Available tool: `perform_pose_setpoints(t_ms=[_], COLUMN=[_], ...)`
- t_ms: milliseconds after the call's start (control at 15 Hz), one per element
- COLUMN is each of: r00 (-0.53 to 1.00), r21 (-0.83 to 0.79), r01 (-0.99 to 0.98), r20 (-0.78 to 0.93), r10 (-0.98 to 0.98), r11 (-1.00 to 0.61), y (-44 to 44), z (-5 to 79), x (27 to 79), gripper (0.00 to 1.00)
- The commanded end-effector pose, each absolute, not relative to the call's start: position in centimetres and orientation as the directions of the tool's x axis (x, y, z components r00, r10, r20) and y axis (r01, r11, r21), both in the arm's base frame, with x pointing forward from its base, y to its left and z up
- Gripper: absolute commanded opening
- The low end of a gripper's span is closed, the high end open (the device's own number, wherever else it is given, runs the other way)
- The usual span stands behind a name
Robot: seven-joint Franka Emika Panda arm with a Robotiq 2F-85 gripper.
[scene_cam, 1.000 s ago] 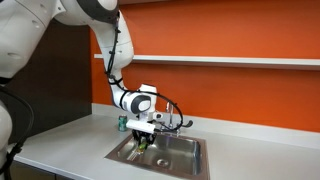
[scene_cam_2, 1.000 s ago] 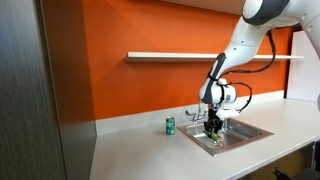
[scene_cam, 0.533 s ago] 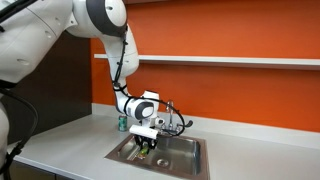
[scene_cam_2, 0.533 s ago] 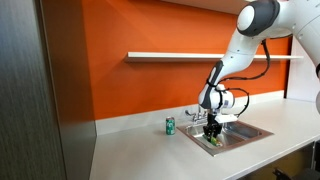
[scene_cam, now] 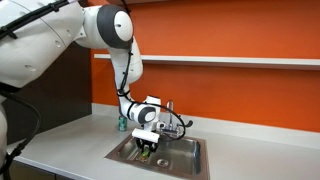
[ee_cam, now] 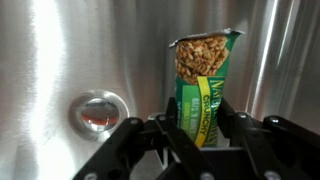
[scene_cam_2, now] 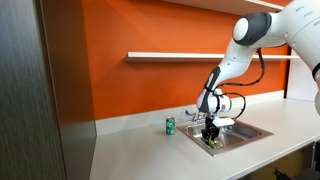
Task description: Put the green packet inside the sink.
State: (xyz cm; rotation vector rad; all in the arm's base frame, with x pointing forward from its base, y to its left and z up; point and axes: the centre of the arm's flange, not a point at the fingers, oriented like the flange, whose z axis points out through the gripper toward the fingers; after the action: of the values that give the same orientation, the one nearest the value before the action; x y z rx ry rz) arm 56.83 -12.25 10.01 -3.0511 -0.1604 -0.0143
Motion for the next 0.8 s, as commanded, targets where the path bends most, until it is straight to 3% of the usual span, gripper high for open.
perform_pose_setpoints(t_ms=[0,733], r00=[0.993,0.989], r21=[-0.107,-0.12], r01=[0.119,0.136], r20=[-0.006,-0.05], r10=[0.121,0.142], r11=[-0.987,-0.983], y=[-13.0,-13.1], z=[9.0,6.6], x=[58.4,59.5], gripper=[0.16,0.16])
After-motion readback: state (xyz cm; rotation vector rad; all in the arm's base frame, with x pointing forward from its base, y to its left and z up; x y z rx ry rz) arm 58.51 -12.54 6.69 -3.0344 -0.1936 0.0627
